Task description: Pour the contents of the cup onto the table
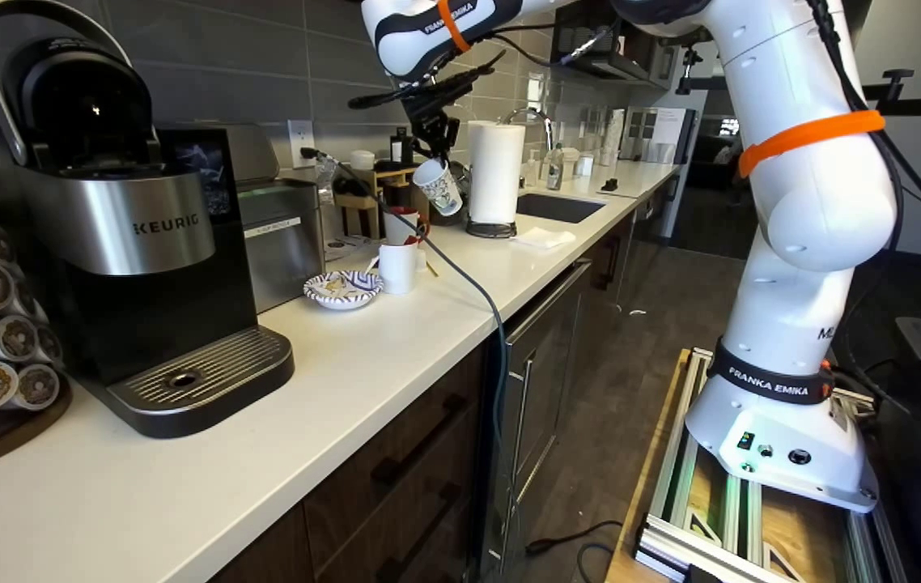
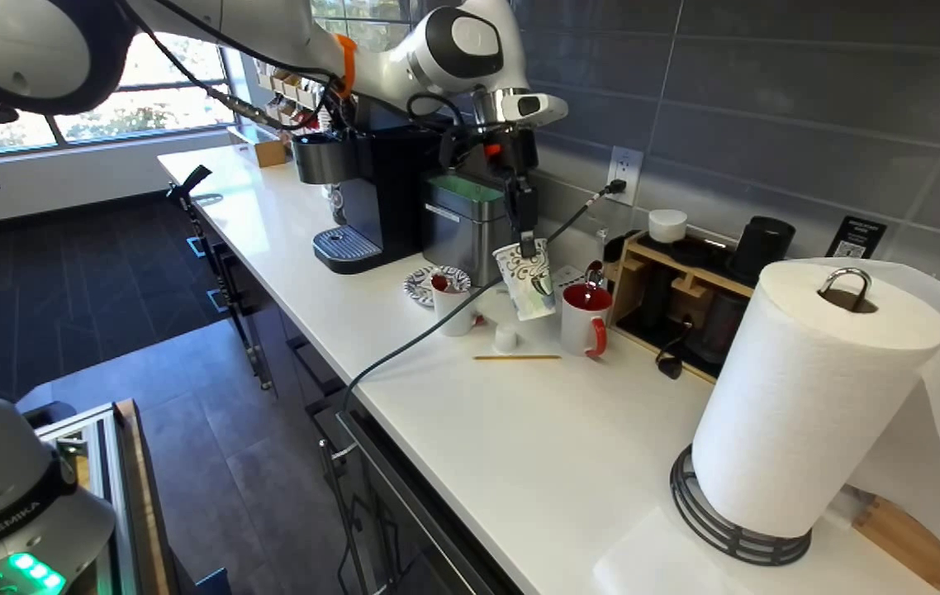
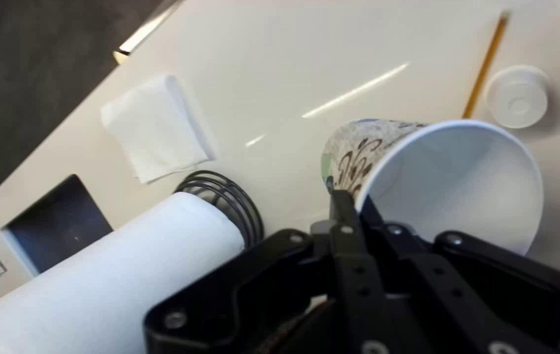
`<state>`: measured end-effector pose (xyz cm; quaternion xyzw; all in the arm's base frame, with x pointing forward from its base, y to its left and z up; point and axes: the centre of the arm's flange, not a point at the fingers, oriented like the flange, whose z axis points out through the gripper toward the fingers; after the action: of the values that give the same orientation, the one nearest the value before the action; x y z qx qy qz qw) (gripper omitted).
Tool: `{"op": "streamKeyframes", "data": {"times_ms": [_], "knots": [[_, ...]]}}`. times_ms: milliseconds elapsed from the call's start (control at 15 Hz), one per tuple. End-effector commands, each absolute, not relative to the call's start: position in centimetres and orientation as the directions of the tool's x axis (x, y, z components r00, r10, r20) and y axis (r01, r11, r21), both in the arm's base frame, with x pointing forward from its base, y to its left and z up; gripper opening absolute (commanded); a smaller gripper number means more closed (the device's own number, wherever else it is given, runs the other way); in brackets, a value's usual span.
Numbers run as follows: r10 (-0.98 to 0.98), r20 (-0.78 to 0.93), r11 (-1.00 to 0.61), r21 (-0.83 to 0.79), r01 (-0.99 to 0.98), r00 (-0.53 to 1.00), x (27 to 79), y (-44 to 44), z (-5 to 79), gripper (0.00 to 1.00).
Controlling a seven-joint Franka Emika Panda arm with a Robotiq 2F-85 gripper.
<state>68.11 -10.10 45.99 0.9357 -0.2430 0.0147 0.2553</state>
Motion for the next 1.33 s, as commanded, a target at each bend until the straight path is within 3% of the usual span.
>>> {"op": "streamKeyframes", "data": {"times_ms": [0,267,600,1267], "knots": [[-0.443,0.226,-0.819,0.292,-0.494,0.868,65.8,-10.9,43.2,0.01],[-0.502,0.308,-0.833,0.08,-0.548,0.808,64.5,-13.8,40.8,0.01],[-0.699,0.235,-0.712,-0.138,-0.689,0.675,60.0,-17.5,38.0,0.01],[-0.906,0.054,-0.42,-0.229,-0.878,0.42,54.5,-21.8,33.9,0.01]]}}
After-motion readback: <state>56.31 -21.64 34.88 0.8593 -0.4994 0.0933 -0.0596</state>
